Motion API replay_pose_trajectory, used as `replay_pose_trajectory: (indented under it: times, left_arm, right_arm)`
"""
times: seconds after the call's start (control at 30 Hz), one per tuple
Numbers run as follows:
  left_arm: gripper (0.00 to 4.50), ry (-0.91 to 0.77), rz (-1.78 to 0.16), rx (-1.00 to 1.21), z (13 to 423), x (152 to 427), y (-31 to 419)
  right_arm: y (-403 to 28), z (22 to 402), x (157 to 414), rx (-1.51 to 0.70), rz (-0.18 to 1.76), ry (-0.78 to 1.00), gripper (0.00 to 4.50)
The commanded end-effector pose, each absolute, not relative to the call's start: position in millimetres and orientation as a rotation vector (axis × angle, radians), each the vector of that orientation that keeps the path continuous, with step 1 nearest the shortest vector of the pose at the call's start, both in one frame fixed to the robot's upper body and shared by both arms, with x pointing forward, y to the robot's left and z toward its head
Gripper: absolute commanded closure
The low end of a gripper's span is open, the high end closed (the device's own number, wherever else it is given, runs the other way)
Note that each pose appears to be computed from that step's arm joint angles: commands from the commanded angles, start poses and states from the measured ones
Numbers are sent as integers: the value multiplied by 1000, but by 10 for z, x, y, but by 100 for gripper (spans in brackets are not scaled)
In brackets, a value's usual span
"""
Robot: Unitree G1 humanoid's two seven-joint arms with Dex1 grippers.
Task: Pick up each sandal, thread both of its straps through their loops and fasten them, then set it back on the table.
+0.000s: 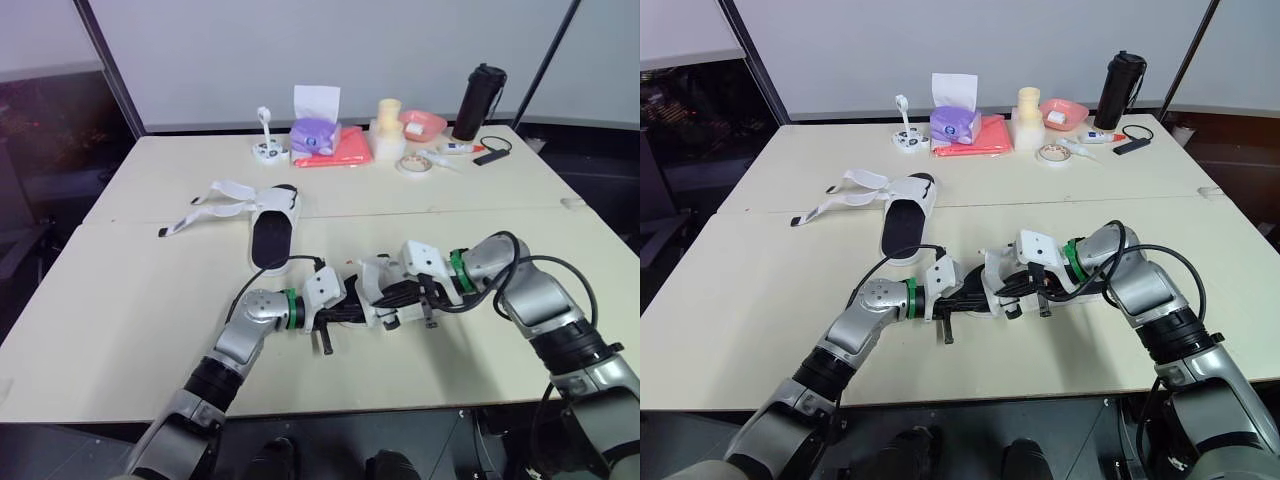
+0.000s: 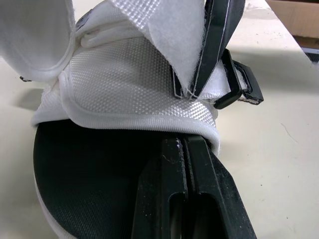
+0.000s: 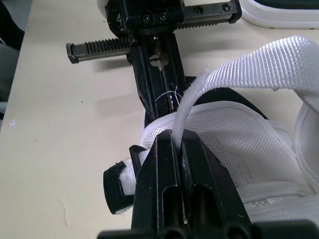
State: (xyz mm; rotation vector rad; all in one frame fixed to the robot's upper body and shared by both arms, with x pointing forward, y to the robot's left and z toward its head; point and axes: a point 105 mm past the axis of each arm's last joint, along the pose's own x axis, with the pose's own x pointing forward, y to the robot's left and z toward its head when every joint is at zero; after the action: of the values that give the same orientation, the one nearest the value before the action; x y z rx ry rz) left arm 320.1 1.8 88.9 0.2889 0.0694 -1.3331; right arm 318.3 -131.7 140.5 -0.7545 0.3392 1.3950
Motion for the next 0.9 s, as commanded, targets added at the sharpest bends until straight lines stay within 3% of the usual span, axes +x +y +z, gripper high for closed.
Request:
replay_pose_trajectory:
  times: [0.03, 0.13, 0.37, 0.63, 0.9]
  left_arm:
    - [450, 85, -1328, 296, 851, 3196, 41]
    - [450, 87, -1332, 297, 849, 3190, 39]
    - [450, 85, -1335, 295, 846, 3184, 18]
    - [450, 82, -1342, 292, 842, 3180, -12]
    - [450, 84, -1359, 290, 820, 3160, -37]
  right_arm:
    - [-1419, 1306, 3172, -779, 1365, 416, 441]
    - [-1449, 1337, 3167, -769, 1357, 429, 360]
    - [-1526, 1508, 2955, -767, 1364, 454, 11]
    - [-1612, 1816, 2701, -651, 1283, 430, 4]
    - [-1697, 1586, 2421, -353, 1208, 533, 4]
